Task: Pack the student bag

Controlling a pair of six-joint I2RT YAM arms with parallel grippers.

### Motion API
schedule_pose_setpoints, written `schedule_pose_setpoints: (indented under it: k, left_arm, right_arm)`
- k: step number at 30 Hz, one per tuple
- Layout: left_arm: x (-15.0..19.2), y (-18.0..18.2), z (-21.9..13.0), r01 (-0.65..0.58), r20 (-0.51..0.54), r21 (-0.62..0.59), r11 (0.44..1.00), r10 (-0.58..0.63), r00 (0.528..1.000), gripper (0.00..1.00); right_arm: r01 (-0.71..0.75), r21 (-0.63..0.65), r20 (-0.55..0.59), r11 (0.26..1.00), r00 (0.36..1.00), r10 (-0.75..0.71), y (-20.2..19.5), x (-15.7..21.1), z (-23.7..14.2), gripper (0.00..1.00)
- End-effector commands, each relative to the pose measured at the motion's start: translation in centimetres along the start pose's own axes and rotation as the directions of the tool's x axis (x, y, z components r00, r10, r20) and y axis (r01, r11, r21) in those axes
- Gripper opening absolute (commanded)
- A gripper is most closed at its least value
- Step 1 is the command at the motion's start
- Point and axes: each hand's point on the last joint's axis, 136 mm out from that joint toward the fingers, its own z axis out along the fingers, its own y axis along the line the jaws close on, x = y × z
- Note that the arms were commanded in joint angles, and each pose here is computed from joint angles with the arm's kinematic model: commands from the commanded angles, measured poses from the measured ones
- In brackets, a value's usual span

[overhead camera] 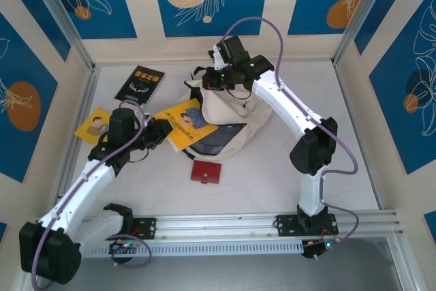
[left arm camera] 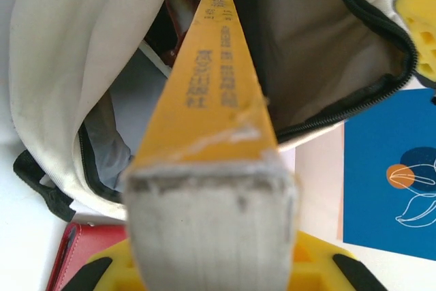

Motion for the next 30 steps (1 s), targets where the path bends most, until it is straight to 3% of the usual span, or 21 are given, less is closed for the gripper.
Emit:
schedule_pose_setpoints:
  k: [1, 6, 11, 20, 30]
  left_arm:
    - [-1.5, -3.7, 1.0, -0.072, 0.045, 0.109, 0.991, 0.067, 0.997, 0.00]
    - [-3.0, -5.5, 4.3, -0.094, 0.109, 0.117, 0.989, 0.082, 0.991, 0.00]
    - [-4.7, -6.4, 7.2, -0.044, 0.188, 0.104, 0.994, 0.024, 0.982, 0.00]
    - [-5.3, -8.9, 13.5, -0.013, 0.215, 0.147, 0.989, -0.019, 0.976, 0.00]
    - [-5.8, -9.1, 17.5, -0.026, 0.401, 0.061, 0.998, -0.001, 0.916, 0.00]
  right_arm:
    - [0.012, -0.109, 0.051, 0.994, 0.999, -0.006, 2.7, -1.8, -1.9, 0.00]
    - [-0.003, -0.140, 0.054, 0.990, 0.998, 0.011, 2.9, -2.1, -2.7, 0.00]
    - [-0.032, -0.161, 0.071, 0.986, 0.997, 0.044, 2.7, -2.7, -3.9, 0.00]
    - [-0.060, -0.208, 0.090, 0.976, 0.993, 0.081, 2.4, -3.5, -5.5, 0.00]
    - [-0.117, -0.207, 0.098, 0.971, 0.985, 0.139, 0.9, -3.9, -6.9, 0.00]
